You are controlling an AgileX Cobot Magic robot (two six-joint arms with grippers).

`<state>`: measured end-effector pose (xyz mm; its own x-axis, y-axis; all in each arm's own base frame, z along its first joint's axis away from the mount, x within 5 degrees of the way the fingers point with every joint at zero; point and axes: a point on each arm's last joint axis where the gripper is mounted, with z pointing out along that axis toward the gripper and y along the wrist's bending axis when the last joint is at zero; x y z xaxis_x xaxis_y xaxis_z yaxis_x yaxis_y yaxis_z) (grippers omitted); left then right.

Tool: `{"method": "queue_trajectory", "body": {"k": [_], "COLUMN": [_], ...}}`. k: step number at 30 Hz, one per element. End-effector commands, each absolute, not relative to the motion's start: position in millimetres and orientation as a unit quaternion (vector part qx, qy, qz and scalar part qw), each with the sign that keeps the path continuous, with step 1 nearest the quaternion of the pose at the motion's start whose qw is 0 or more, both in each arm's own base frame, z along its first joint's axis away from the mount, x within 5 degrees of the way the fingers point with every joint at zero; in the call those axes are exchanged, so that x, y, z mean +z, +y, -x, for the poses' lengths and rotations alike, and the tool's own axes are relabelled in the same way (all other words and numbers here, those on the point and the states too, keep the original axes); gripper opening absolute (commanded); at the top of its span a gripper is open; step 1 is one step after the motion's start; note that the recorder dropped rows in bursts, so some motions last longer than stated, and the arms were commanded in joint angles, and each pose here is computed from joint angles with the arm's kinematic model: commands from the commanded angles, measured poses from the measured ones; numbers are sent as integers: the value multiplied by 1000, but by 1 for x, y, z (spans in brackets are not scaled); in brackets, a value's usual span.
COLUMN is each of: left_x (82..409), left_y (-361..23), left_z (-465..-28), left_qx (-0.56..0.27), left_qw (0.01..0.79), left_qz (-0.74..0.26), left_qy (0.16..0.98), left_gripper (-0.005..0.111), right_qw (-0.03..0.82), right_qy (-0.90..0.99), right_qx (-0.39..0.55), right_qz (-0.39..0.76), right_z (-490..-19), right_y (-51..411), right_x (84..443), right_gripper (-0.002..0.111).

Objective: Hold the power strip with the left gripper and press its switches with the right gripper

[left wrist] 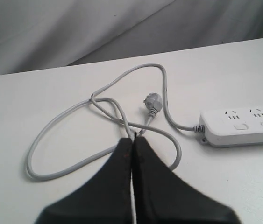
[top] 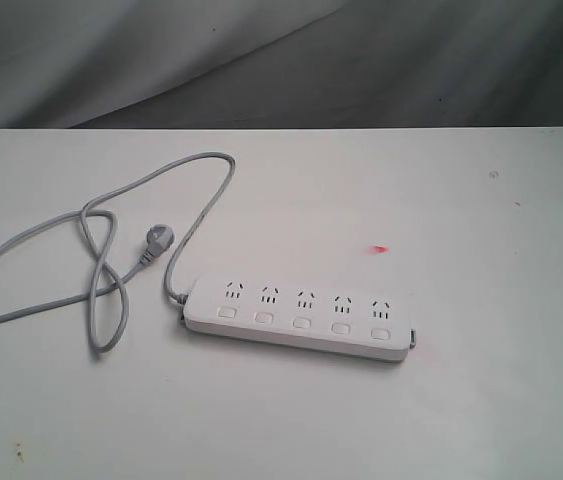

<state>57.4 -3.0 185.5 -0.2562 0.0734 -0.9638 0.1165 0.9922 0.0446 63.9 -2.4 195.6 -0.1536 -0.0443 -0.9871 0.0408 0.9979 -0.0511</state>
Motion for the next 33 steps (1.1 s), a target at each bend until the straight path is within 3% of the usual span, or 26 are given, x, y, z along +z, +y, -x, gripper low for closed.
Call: {"method": "queue_trajectory", "body": {"k": [1,33], "left_x": [184,185], "left_y": [-5,-6], "left_z": [-57,-58], "left_qx": [-35,-42], "left_qw": [612,616], "left_qz": [-56,-54], "left_qy": [788,785], "left_gripper": [1,1], "right_qw": [654,654], "right_qy": [756,756], "right_qx": [-38,-38], "right_qz": [0,0], "right_z": [-64,-64], "right_y": [-3,-3], "right_x": [196,196], "right_gripper": [0,0]}}
